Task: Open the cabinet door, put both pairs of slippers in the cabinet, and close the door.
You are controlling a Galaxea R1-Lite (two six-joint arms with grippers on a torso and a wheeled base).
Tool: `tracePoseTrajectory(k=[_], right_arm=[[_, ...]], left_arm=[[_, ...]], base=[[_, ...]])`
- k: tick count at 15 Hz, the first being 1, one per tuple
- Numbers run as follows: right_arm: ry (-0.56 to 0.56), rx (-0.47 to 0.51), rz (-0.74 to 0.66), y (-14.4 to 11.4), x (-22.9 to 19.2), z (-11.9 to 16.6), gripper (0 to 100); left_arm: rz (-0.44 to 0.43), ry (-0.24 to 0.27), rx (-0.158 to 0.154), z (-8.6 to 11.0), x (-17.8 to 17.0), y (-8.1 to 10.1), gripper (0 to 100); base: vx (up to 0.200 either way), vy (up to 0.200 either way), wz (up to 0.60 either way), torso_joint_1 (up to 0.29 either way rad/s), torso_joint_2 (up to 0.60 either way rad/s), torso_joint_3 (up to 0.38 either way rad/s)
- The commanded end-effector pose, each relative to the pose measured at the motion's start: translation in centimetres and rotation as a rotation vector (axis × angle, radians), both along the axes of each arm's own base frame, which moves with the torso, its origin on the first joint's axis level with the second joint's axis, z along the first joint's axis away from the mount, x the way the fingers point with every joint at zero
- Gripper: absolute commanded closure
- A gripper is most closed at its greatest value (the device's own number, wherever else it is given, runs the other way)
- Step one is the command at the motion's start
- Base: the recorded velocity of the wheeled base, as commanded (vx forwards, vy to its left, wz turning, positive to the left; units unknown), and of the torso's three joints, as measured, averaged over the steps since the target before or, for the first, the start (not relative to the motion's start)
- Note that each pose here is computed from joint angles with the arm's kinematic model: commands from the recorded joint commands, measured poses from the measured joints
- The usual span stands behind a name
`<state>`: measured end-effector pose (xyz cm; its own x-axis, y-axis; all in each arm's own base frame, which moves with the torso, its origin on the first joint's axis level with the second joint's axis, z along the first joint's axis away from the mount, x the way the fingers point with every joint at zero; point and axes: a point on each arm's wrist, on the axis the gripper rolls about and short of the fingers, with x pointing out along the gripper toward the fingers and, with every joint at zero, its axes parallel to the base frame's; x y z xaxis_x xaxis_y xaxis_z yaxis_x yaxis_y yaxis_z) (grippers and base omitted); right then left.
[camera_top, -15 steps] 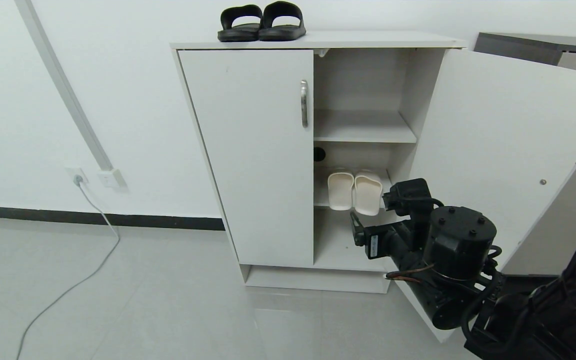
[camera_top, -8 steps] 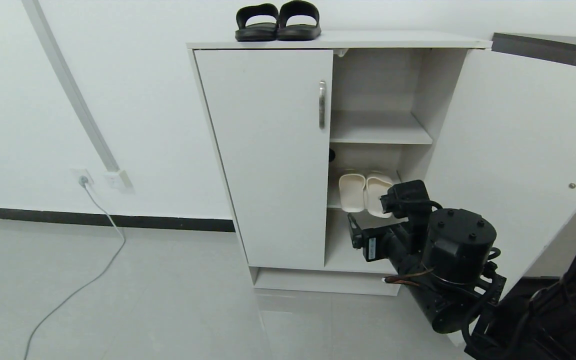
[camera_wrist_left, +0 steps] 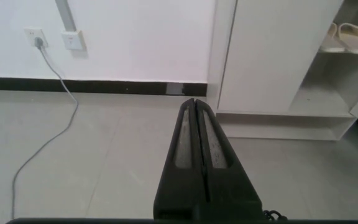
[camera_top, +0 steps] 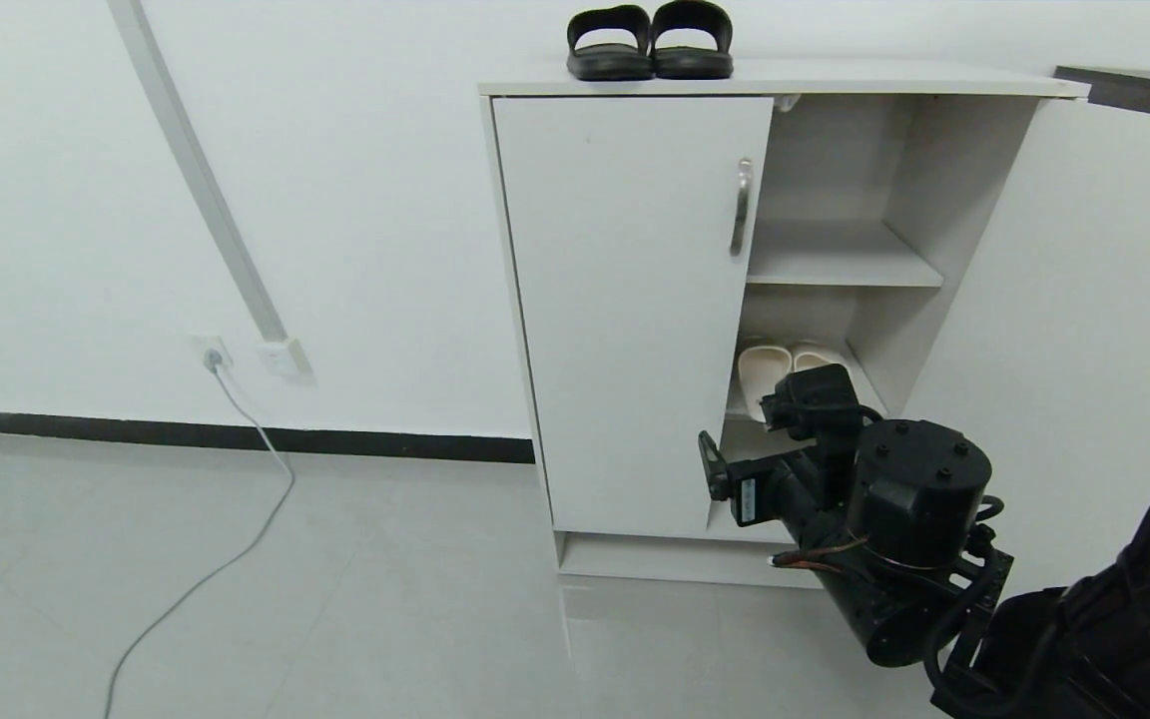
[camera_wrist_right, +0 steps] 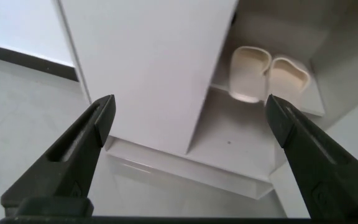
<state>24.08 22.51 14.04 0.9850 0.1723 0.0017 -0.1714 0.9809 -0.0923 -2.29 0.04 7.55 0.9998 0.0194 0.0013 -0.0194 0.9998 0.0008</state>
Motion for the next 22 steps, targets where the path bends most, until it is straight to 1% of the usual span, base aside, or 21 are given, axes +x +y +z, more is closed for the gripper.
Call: tracePoseTrajectory(k=[1, 3, 22], right_arm=[[-0.001, 0.001, 0.002, 0.04, 0.02, -0.02, 0], [0.002, -0.013, 0.002, 0.04, 0.02, -0.19, 0], [0.015, -0.031, 0.005, 0.07, 0.05, -0.67, 0]], left_arm=[[0.001, 0.001, -0.001, 0.00, 0.01, 0.00, 100], [0.001, 0.001, -0.001, 0.00, 0.01, 0.00, 100], [0.002, 0.001, -0.002, 0.00, 0.01, 0.00, 100]], base=[[0.000, 0.000, 0.00, 0.000, 0.00, 0.000], [0.000, 0.000, 0.00, 0.000, 0.00, 0.000], [0.000, 0.000, 0.00, 0.000, 0.00, 0.000]])
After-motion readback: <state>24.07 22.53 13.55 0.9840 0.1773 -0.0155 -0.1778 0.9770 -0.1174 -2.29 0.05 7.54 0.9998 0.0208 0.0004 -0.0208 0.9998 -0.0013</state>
